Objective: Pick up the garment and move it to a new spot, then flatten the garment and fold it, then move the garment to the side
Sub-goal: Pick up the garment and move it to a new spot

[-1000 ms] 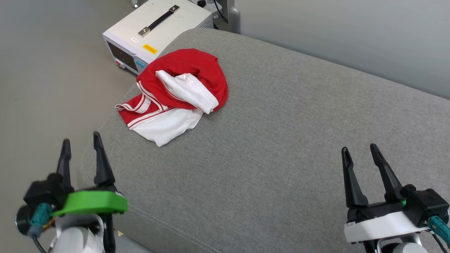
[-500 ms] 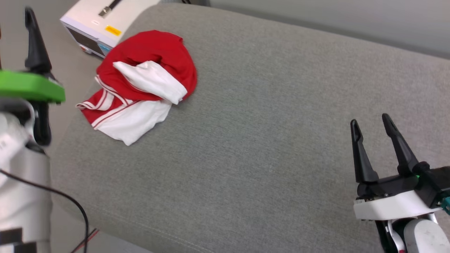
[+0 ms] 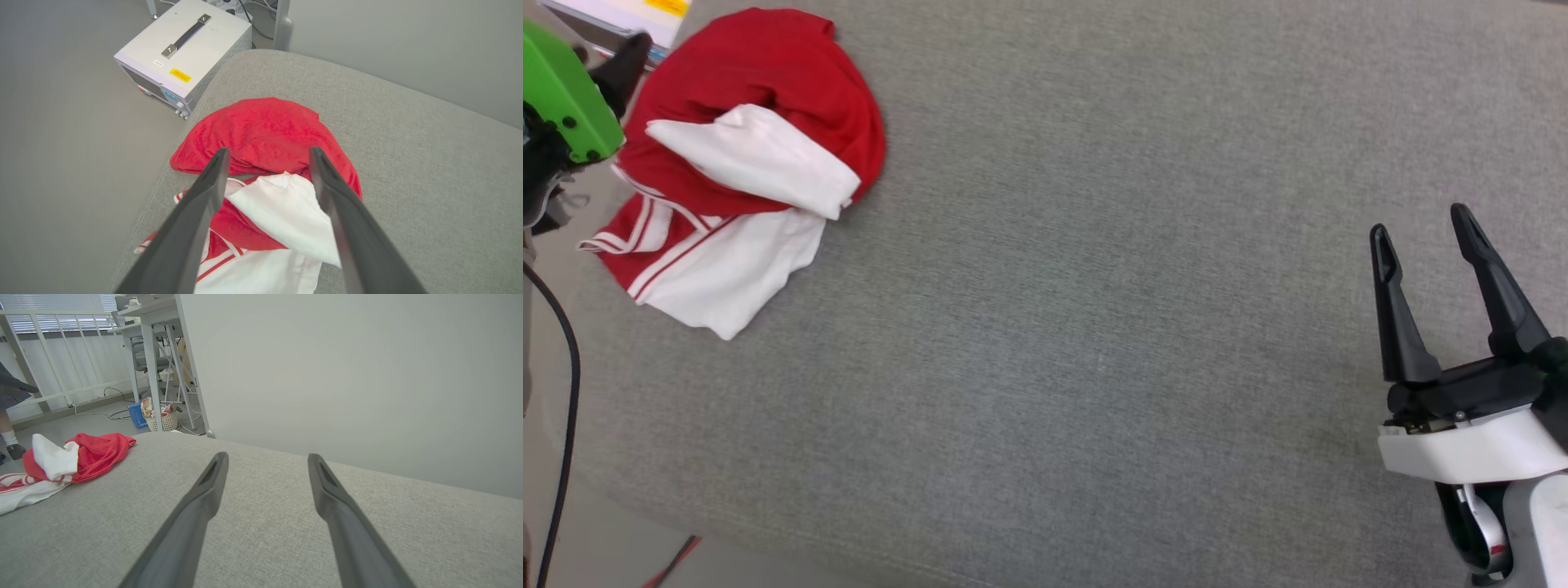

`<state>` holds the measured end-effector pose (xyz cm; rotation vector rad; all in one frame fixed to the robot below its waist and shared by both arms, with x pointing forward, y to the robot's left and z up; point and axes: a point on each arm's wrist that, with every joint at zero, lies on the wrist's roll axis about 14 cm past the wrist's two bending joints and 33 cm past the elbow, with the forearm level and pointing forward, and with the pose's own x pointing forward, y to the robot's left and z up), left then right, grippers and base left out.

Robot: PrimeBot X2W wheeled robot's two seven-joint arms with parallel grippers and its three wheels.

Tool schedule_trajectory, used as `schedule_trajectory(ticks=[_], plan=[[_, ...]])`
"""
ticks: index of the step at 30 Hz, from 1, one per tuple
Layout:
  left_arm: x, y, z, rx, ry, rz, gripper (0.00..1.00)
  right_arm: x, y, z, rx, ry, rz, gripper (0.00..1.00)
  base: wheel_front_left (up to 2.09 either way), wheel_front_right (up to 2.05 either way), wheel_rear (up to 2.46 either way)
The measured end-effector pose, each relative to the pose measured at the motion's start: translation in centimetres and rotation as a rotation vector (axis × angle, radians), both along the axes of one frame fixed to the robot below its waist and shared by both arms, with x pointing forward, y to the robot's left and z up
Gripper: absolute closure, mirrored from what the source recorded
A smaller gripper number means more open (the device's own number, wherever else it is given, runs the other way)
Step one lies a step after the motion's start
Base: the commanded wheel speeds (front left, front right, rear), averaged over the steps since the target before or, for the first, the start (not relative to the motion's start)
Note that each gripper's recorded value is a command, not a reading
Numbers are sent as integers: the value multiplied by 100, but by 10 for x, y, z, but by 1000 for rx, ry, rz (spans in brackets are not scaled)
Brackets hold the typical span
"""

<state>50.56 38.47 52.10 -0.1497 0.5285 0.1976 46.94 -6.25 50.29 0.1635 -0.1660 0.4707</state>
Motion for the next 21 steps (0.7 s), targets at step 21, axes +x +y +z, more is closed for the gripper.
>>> schedule_trajectory(ticks=[21], plan=[[-29,-44,-167,-149,618,-58,0,15,-42,-53,-48,113,-87,0,0,0,0]])
